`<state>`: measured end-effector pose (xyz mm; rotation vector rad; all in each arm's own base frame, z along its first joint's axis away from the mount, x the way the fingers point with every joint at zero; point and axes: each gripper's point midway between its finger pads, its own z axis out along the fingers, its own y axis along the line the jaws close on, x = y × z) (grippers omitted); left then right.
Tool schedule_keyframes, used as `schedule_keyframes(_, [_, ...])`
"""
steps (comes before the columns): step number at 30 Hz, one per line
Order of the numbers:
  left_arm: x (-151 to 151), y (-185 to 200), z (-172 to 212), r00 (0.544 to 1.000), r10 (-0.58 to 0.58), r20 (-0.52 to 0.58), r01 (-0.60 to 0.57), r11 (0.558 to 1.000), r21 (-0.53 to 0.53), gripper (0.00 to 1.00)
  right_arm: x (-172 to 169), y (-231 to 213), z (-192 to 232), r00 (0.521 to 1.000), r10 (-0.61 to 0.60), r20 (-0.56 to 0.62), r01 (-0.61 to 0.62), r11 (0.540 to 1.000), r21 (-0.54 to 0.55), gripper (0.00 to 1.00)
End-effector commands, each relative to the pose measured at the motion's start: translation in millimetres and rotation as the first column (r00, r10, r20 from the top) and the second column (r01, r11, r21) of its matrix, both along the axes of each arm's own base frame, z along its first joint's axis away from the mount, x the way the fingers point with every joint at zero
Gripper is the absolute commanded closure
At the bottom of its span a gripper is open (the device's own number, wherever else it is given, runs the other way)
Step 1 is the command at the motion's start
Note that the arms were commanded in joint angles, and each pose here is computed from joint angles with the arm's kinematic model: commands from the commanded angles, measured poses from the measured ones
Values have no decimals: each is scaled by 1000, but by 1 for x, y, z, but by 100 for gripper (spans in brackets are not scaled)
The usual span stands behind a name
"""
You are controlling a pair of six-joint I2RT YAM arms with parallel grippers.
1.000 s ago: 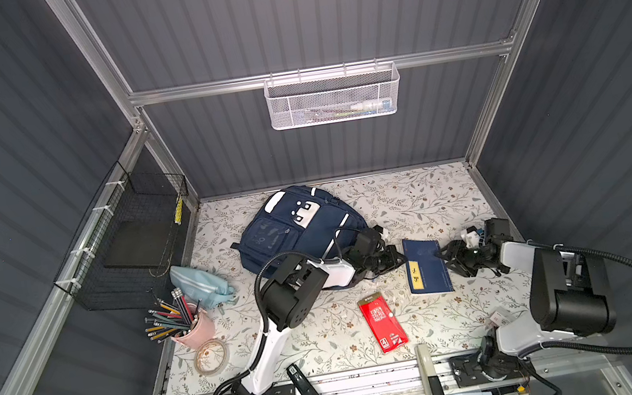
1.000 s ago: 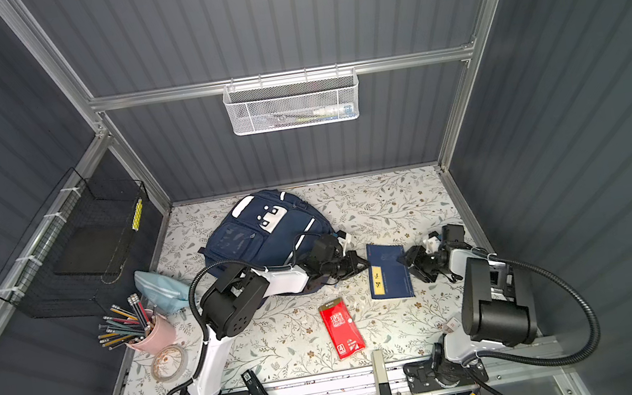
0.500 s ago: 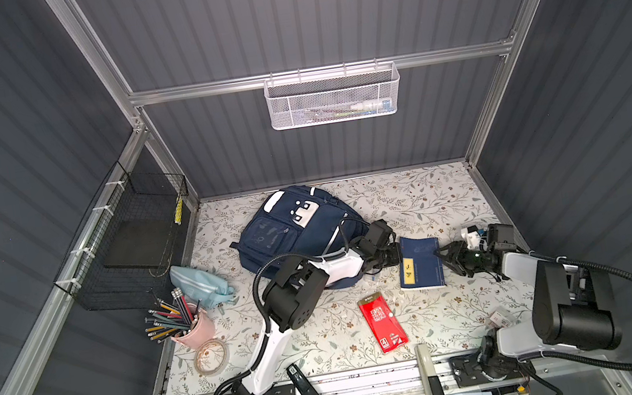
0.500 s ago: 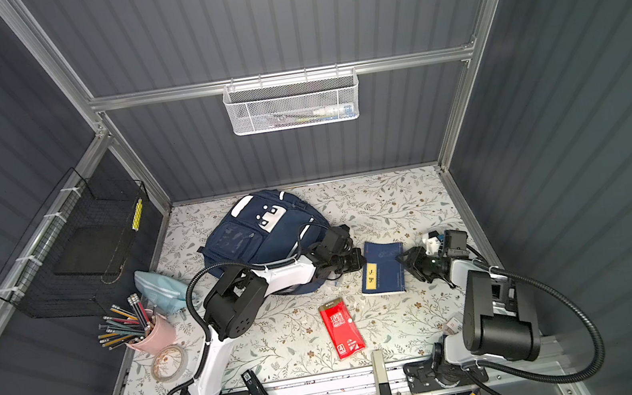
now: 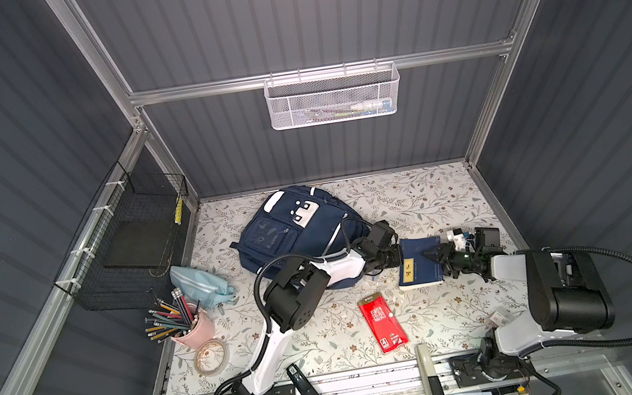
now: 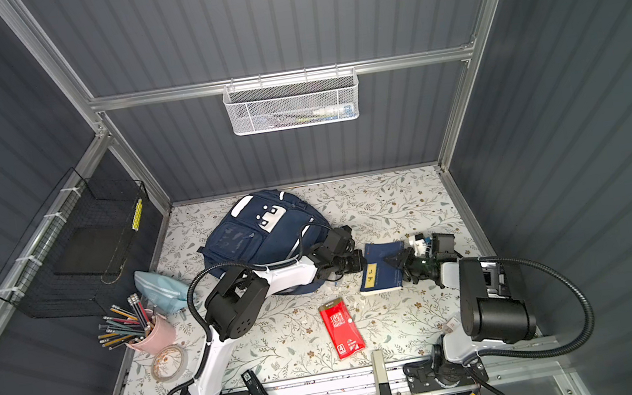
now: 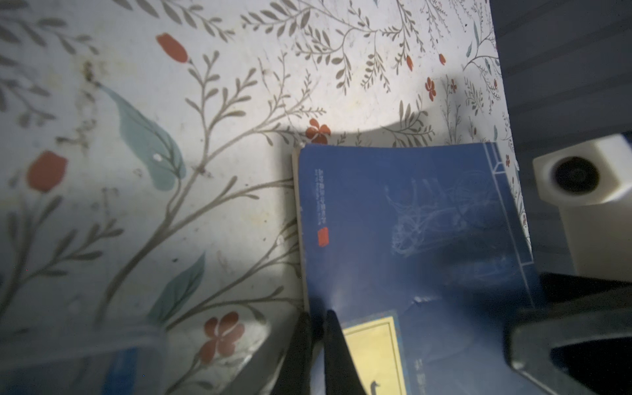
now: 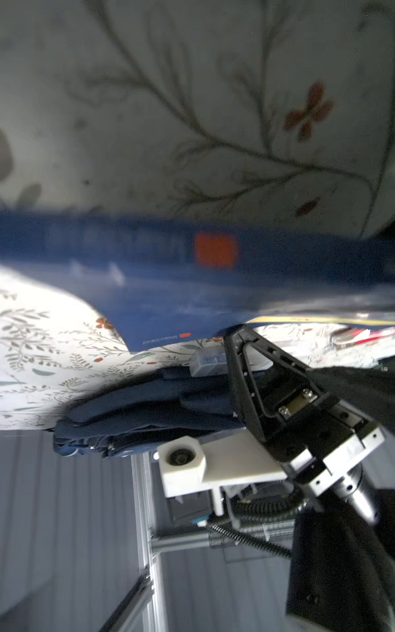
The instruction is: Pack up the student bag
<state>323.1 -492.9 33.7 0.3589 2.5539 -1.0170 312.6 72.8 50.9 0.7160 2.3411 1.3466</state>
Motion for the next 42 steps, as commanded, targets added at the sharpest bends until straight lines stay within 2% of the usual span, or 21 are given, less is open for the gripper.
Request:
schedule_keyframes(1, [-32, 9, -40, 994, -59, -87, 68, 992, 105, 89, -2, 0, 7, 999, 24, 26, -23, 998, -51, 86])
schedule_keyframes(3, [-30, 9, -32, 996, -64, -66, 71, 992, 108, 80, -4, -3, 9, 999, 21, 33, -18, 997, -80, 93])
schedule_keyframes(6, [-24, 5, -12, 997, -75, -33, 78, 993, 90, 60, -4, -7, 25, 997, 9, 78, -1, 995, -96, 100])
schedule_keyframes(10, [-16, -1, 38, 995, -88, 56, 85, 995, 53, 43, -5, -12, 63, 983, -13, 184, 37, 992, -125, 100])
schedule_keyframes(13, [-5, 8, 92, 982, -84, 171, 74, 995, 61, 39, -7, -19, 93, 966, -38, 255, 88, 978, -188, 100])
schedule_keyframes(18, [17, 60, 158, 950, -47, 309, 14, 994, 108, 35, -15, -21, 137, 931, -44, 362, 132, 967, -220, 100])
schedule_keyframes(21, [34, 106, 165, 926, -39, 376, -38, 980, 196, 38, -16, -13, 154, 914, -22, 406, 103, 978, -179, 100])
schedule_keyframes(23, [41, 139, 145, 917, -81, 390, -75, 926, 369, 46, -15, -6, 162, 904, -13, 427, 85, 985, -151, 100])
schedule_keyframes(25, [36, 152, 122, 920, -149, 362, -41, 882, 469, 54, -14, -1, 166, 900, 1, 437, 71, 987, -147, 100])
schedule_keyframes(28, [20, 155, 95, 928, -216, 303, 38, 865, 500, 57, -12, 5, 168, 900, 19, 435, 50, 988, -147, 100])
schedule_keyframes(30, [15, 160, 81, 934, -227, 275, 54, 852, 520, 54, -11, 7, 166, 903, 25, 430, 42, 988, -146, 100])
schedule_keyframes(31, [12, 160, 75, 936, -237, 261, 70, 851, 521, 50, -10, 7, 164, 904, 26, 427, 41, 988, -146, 100])
schedule_keyframes(33, [1, 156, 58, 944, -250, 215, 115, 862, 493, 43, -8, 10, 161, 906, 29, 422, 35, 989, -143, 100])
schedule_keyframes(36, [0, 157, 45, 951, -242, 193, 115, 855, 506, 44, -8, 14, 158, 904, 39, 425, 21, 990, -136, 100])
schedule_keyframes(38, [3, 163, 38, 953, -235, 189, 97, 833, 545, 51, -7, 18, 155, 906, 50, 421, 11, 990, -141, 100])
schedule_keyframes(39, [5, 165, 36, 953, -234, 192, 91, 827, 555, 58, -7, 21, 154, 907, 56, 418, 4, 990, -142, 100])
schedule_keyframes(41, [9, 171, 36, 955, -217, 204, 59, 809, 585, 87, -5, 28, 150, 909, 70, 410, -10, 989, -145, 100])
schedule_keyframes(42, [11, 172, 41, 954, -211, 213, 46, 806, 590, 96, -4, 32, 148, 909, 79, 409, -20, 989, -148, 100])
